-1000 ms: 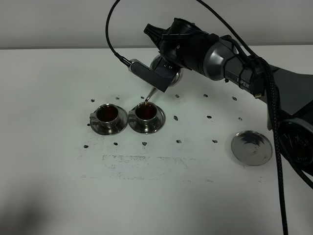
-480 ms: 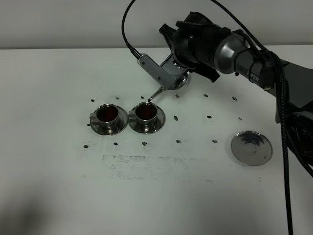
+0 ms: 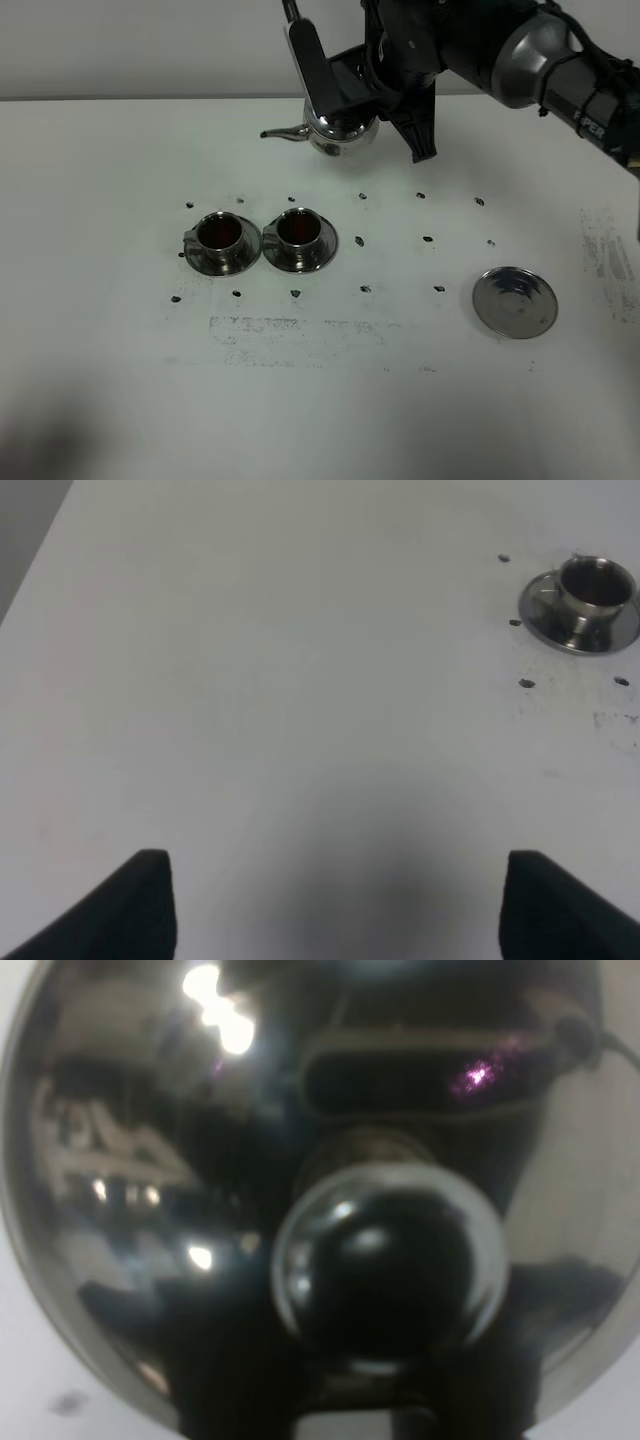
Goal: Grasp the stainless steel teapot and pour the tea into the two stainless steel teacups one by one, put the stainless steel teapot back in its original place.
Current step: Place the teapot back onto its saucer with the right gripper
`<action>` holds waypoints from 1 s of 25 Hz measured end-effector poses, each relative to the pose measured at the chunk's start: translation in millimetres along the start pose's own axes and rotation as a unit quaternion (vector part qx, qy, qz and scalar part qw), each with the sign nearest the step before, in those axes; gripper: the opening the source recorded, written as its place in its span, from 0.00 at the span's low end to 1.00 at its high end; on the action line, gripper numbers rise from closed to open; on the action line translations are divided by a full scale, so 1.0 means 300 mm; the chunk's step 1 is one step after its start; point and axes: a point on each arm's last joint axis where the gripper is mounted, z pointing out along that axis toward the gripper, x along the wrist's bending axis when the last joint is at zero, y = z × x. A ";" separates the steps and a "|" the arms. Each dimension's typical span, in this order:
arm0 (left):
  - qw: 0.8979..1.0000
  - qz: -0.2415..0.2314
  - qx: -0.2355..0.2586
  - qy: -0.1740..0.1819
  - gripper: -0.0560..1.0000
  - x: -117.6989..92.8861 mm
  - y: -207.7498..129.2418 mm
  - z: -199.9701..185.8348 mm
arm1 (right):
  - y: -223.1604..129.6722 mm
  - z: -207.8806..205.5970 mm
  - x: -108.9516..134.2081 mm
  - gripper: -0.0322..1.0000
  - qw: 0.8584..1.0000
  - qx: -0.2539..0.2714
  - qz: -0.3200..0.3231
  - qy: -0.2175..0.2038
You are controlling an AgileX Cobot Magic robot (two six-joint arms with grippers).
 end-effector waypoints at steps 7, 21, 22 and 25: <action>1.000 0.000 0.000 0.000 0.67 0.000 0.000 0.000 | -0.016 -0.116 0.149 0.22 0.986 -0.059 0.149 0.047; 1.000 0.000 0.000 0.000 0.67 0.000 0.000 0.000 | 0.077 -0.055 0.415 0.22 0.883 -0.060 0.432 0.174; 1.000 0.000 0.000 0.000 0.67 0.000 0.000 0.000 | 0.086 -0.053 0.420 0.22 0.877 -0.059 0.443 0.179; 1.000 0.000 0.000 0.000 0.67 0.000 0.000 0.000 | 0.103 -0.029 0.440 0.22 0.858 -0.041 0.474 0.194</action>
